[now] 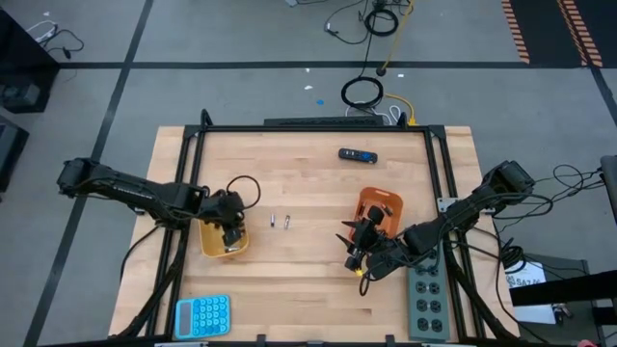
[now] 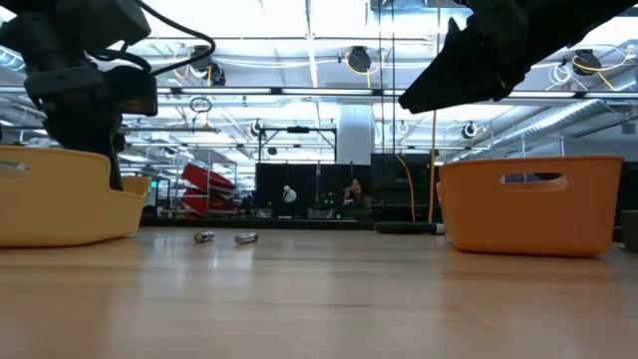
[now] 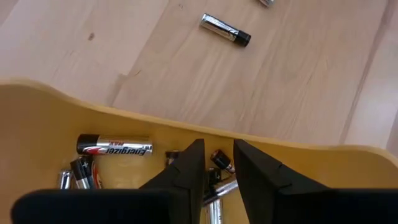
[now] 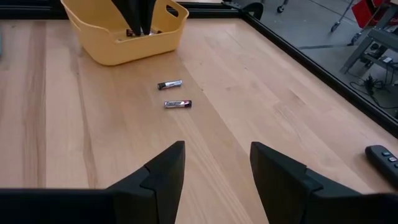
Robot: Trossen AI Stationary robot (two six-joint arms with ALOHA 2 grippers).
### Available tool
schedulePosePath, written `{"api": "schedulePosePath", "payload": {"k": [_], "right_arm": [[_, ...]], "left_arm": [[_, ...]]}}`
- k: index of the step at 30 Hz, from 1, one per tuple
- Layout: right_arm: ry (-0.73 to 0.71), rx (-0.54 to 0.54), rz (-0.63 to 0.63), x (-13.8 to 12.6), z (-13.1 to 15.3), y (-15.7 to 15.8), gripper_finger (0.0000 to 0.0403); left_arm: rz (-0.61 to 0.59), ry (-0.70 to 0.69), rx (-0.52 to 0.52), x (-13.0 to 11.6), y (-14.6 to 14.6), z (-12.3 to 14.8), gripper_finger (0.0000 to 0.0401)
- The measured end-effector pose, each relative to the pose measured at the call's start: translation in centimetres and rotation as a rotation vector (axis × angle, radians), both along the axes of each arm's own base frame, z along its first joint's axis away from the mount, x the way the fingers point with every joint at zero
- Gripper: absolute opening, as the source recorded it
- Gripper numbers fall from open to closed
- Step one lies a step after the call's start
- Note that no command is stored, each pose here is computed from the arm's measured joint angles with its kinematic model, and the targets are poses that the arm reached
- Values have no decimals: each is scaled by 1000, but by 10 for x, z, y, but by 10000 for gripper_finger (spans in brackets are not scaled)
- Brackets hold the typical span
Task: Sort batteries
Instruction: Put the silver battery into the yellow bin
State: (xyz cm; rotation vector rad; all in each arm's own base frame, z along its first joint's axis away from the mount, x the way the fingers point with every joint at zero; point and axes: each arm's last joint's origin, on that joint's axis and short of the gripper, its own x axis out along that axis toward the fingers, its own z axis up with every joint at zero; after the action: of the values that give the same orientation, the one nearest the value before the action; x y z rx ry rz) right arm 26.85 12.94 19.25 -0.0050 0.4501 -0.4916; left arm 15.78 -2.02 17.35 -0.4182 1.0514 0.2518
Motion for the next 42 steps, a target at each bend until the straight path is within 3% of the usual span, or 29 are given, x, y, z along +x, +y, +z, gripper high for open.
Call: {"api": "schedulePosePath", "payload": {"k": [9, 19, 25, 30, 42], "right_arm": [[0, 1, -3, 0, 0, -1, 173], [1, 0, -2, 0, 0, -1, 173], [3, -3, 0, 0, 0, -1, 173], [6, -9, 3, 0, 0, -1, 173], [13, -26, 14, 1, 0, -1, 173]], "left_arm": [[-1, -72, 92, 6, 2, 4, 95], [77, -31, 57, 2, 3, 1, 95], [351, -46, 72, 1, 13, 1, 95], [466, -58, 22, 1, 17, 1, 96], [491, 52, 46, 13, 26, -17, 96]]}}
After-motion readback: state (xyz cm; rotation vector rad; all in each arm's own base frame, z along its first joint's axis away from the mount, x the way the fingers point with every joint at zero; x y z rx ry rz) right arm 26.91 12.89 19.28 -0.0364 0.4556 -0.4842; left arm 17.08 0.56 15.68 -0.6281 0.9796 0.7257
